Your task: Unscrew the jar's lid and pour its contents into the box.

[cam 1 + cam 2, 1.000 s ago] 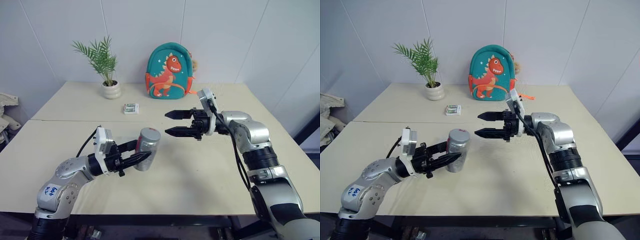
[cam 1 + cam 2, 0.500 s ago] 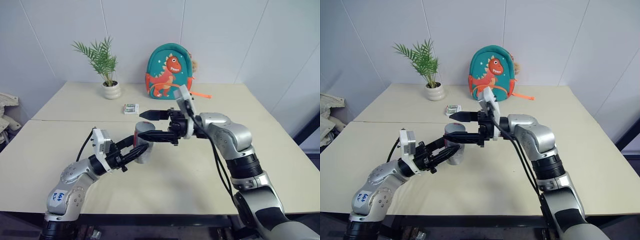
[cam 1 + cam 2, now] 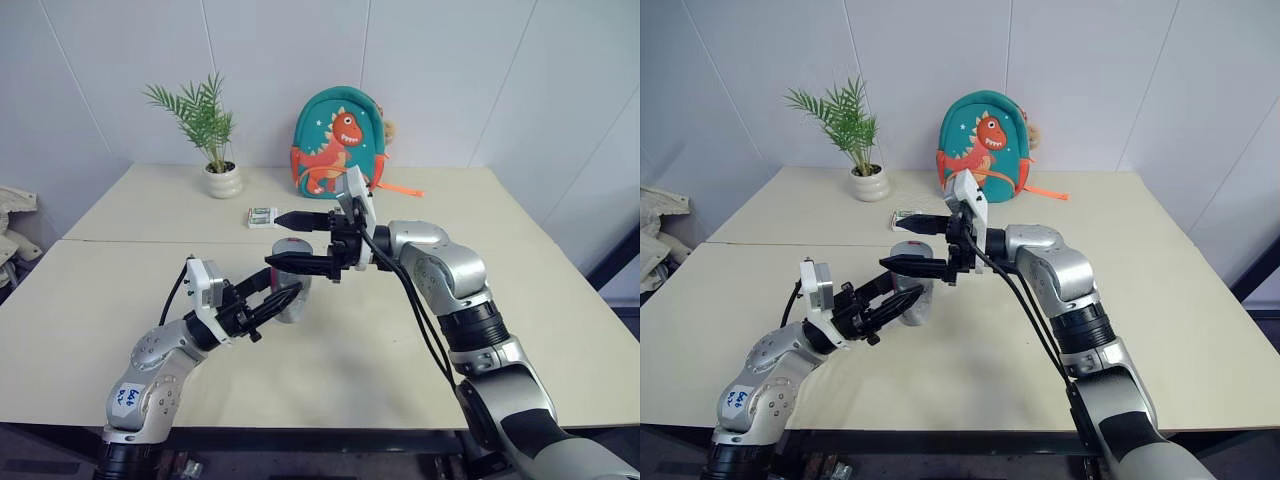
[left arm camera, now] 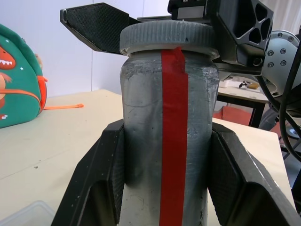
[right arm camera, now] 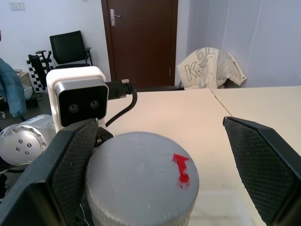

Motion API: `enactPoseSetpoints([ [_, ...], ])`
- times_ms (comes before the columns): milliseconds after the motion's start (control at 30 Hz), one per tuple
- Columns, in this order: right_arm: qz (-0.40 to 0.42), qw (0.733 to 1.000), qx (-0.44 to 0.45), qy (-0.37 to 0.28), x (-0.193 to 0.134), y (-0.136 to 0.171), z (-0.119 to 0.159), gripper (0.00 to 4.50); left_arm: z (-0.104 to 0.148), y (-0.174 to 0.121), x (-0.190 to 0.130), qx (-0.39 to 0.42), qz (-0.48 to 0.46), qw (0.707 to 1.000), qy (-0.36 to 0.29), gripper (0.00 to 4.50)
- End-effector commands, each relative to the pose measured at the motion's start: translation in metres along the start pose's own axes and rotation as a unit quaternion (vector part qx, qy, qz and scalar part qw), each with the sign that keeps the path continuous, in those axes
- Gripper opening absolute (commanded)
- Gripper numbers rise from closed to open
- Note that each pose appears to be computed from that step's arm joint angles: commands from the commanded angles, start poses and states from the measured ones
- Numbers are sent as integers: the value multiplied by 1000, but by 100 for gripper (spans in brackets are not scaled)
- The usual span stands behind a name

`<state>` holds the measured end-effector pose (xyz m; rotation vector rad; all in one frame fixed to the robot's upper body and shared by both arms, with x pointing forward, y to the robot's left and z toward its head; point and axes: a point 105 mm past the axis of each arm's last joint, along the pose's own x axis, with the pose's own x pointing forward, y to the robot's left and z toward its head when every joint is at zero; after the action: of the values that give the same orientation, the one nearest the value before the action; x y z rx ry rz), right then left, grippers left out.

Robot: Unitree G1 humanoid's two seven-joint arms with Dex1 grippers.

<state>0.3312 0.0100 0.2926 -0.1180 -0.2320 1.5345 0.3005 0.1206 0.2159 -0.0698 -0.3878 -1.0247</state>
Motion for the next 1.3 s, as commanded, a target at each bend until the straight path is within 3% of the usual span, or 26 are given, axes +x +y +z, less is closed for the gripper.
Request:
enactPoseSetpoints([
  [33, -2, 1000, -19, -15, -6, -3, 14, 447, 13, -5, 4, 22, -16, 999, -23, 199],
  [533, -20, 1000, -2, 8, -36, -13, 4, 447, 15, -4, 5, 24, -15, 999, -28, 199],
  [1300, -8, 1000, 19, -3, -54, -13, 4, 447, 15, -3, 5, 25, -20, 999, -25, 199],
])
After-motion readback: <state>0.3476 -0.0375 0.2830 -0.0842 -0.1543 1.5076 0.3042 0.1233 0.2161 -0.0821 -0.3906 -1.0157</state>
